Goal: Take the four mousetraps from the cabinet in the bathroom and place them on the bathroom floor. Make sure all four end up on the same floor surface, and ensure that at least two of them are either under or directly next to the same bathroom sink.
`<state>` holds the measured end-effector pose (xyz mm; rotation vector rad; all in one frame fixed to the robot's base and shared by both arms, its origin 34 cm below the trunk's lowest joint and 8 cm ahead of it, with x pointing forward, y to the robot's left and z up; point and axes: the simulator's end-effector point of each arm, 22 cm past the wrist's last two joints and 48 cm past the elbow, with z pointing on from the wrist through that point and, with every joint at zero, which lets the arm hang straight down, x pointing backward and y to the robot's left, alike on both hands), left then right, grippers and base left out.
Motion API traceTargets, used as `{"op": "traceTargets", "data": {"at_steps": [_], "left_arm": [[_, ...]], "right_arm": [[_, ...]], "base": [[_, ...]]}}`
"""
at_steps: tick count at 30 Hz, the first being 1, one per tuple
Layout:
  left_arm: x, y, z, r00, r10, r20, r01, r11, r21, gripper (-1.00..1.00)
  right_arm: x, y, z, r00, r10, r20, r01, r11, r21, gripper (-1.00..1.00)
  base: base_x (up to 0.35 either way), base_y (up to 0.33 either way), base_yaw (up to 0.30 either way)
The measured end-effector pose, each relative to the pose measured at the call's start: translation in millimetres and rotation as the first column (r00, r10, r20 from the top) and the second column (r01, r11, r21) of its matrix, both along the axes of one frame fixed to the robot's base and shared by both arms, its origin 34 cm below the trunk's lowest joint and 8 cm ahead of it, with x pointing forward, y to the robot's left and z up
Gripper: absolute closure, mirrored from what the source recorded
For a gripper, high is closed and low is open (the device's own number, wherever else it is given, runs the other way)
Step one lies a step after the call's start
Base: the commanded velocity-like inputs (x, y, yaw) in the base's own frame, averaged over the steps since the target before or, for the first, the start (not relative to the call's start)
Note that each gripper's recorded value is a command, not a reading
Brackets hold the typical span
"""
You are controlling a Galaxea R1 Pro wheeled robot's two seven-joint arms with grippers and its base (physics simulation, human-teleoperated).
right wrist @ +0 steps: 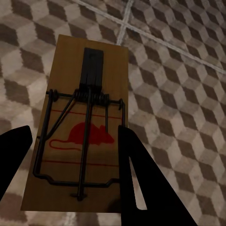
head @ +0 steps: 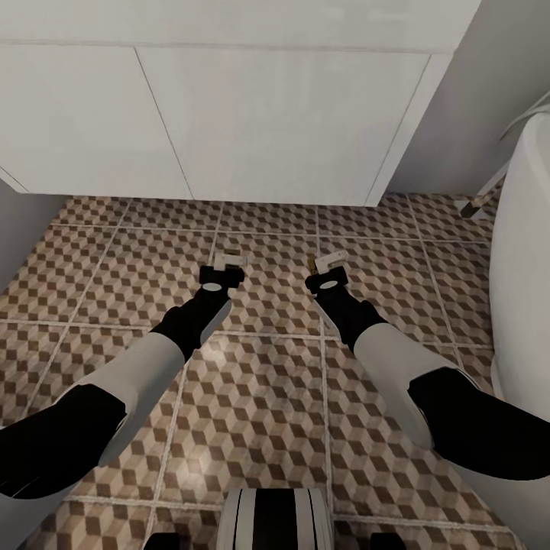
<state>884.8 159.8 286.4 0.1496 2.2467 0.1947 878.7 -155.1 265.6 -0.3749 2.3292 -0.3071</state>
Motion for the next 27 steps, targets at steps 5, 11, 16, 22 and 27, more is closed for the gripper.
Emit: {"op": "traceTargets", "data": {"at_steps": [5,11,16,22,27], "left_arm": [[-1.4,-0.1,-4.8,1.0,0.0,-0.006,0.0,1.0,0.0,1.0],[-8.3,-0.3,-16.6,1.0,-0.001,-0.023,0.001,1.0,-0.001,1.0],[-12.4,-0.5,-24.5,0.999,-0.001,-0.034,0.001,1.0,-0.001,1.0],[-13.4,-0.7,-26.7,0.999,-0.001,-0.037,0.001,1.0,-0.001,1.0],[-14.0,-0.7,-27.4,0.999,-0.001,-0.038,0.001,1.0,-0.001,1.0]], "right_arm": [[-2.0,0.2,-5.4,1.0,0.001,-0.008,-0.001,1.0,0.001,1.0],[-4.4,-0.1,-12.8,1.0,0.0,-0.017,0.0,1.0,0.001,1.0],[-6.3,-0.2,-18.6,1.0,-0.001,-0.024,0.001,1.0,0.0,1.0],[-6.9,-0.2,-20.6,1.0,-0.001,-0.027,0.001,1.0,0.0,1.0],[-7.0,-0.3,-20.8,1.0,-0.001,-0.027,0.001,1.0,0.0,1.0]], "base": [[0.0,0.0,0.0],[0.0,0.0,0.0],[0.0,0.0,0.0],[0.0,0.0,0.0],[0.0,0.0,0.0]]}}
